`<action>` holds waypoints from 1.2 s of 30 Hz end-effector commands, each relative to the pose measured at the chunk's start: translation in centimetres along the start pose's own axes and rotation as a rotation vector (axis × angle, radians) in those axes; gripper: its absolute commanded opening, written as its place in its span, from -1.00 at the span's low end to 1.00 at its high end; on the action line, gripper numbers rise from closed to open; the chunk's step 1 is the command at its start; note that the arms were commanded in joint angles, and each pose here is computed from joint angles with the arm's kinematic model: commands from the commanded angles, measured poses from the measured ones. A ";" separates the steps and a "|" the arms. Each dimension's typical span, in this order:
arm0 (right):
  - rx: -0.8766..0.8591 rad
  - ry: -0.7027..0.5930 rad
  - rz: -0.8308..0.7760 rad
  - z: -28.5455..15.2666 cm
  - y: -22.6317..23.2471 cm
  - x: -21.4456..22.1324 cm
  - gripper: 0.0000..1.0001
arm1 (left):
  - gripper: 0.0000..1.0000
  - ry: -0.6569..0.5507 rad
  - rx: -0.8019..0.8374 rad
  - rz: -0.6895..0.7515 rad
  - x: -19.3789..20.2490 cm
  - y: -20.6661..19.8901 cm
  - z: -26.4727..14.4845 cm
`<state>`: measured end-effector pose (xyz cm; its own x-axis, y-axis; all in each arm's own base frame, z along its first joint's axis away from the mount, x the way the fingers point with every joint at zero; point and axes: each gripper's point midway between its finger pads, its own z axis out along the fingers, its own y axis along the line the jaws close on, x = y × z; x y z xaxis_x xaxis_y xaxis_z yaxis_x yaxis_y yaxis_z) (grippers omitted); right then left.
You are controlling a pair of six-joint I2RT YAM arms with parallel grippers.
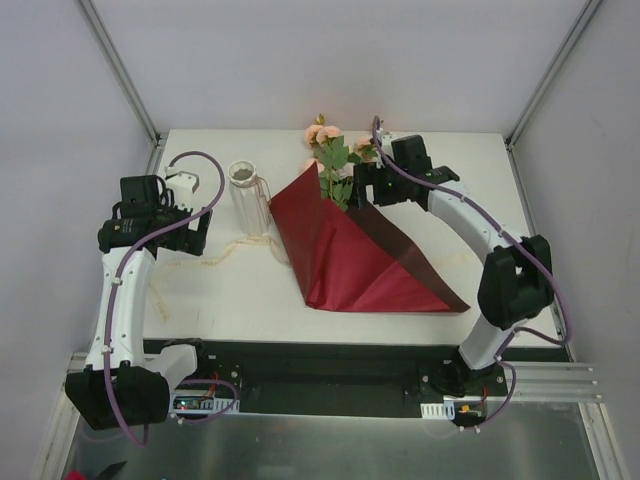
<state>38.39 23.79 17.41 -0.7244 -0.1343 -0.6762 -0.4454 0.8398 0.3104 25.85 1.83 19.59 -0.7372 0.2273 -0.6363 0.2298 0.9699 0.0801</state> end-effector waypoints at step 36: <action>-0.487 0.213 0.052 8.4 0.0 5.6 -0.98 | 0.98 -0.034 -0.059 0.026 -1.1 1.0 -2.4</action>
<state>38.79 26.65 5.10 -0.8641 -0.2436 -0.4404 -0.4943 0.5755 0.6515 25.30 2.02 20.14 -0.7282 0.2550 -0.6361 0.2443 0.9638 0.1067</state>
